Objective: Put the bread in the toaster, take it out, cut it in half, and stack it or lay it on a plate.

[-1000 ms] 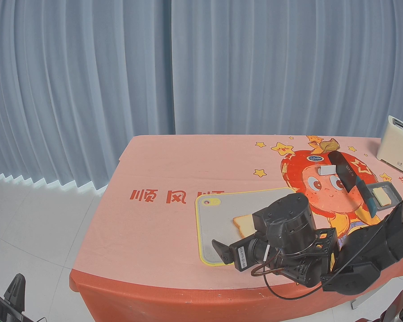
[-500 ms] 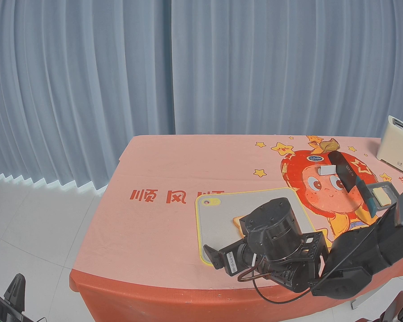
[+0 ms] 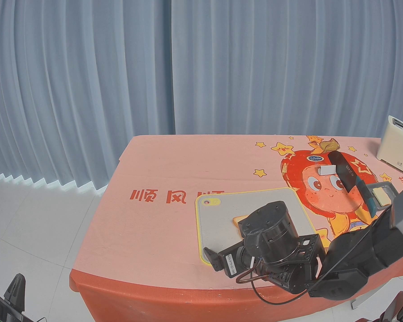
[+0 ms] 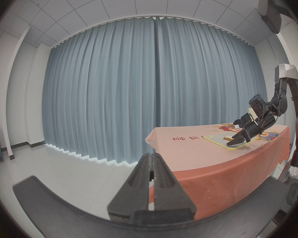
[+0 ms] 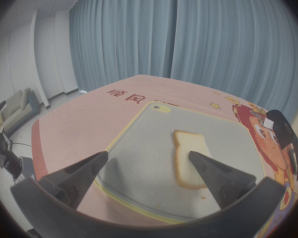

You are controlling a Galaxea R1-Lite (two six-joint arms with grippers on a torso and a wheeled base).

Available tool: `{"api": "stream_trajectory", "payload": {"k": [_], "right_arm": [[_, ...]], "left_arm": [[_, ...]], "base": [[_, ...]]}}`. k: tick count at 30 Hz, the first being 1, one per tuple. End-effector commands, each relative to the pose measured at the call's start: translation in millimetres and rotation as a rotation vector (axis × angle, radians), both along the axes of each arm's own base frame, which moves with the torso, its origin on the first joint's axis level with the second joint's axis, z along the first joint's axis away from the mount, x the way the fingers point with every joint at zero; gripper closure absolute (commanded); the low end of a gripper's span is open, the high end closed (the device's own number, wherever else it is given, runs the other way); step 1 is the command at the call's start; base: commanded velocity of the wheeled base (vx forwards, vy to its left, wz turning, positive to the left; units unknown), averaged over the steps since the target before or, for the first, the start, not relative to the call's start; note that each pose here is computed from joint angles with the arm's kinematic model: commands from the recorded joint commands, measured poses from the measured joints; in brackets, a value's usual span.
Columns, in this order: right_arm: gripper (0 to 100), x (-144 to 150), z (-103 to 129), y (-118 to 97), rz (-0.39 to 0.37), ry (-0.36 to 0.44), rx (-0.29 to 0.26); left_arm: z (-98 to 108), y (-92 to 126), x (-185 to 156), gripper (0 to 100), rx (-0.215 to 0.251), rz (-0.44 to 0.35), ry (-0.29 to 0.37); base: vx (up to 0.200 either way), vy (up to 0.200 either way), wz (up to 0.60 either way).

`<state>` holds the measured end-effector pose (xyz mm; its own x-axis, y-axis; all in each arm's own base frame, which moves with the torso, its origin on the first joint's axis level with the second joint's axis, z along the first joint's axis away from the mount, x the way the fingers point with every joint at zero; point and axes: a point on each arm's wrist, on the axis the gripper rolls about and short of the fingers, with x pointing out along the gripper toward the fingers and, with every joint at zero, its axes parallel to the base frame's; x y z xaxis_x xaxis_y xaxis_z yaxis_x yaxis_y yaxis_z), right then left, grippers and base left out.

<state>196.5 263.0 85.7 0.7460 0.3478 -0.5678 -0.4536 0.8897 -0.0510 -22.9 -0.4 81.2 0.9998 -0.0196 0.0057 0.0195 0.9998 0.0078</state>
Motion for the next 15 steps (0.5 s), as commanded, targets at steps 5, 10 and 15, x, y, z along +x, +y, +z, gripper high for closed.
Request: {"api": "stream_trajectory", "payload": {"k": [5, 10, 15], "right_arm": [[0, -0.3, -5.8, 0.3, -0.001, 0.012, -0.014], [100, -0.8, -6.1, 0.2, -0.006, 0.007, -0.020], [100, -0.4, -5.8, -1.3, -0.016, 0.004, -0.025]], "left_arm": [[-5.2, 0.0, 0.1, 100, 0.000, 0.000, 0.001], [-5.2, 0.0, 0.1, 100, 0.000, 0.000, 0.001], [-5.2, 0.0, 0.1, 100, 0.000, 0.000, 0.001]], "base": [[0.000, 0.000, 0.00], [0.000, 0.000, 0.00], [0.000, 0.000, 0.00]]}}
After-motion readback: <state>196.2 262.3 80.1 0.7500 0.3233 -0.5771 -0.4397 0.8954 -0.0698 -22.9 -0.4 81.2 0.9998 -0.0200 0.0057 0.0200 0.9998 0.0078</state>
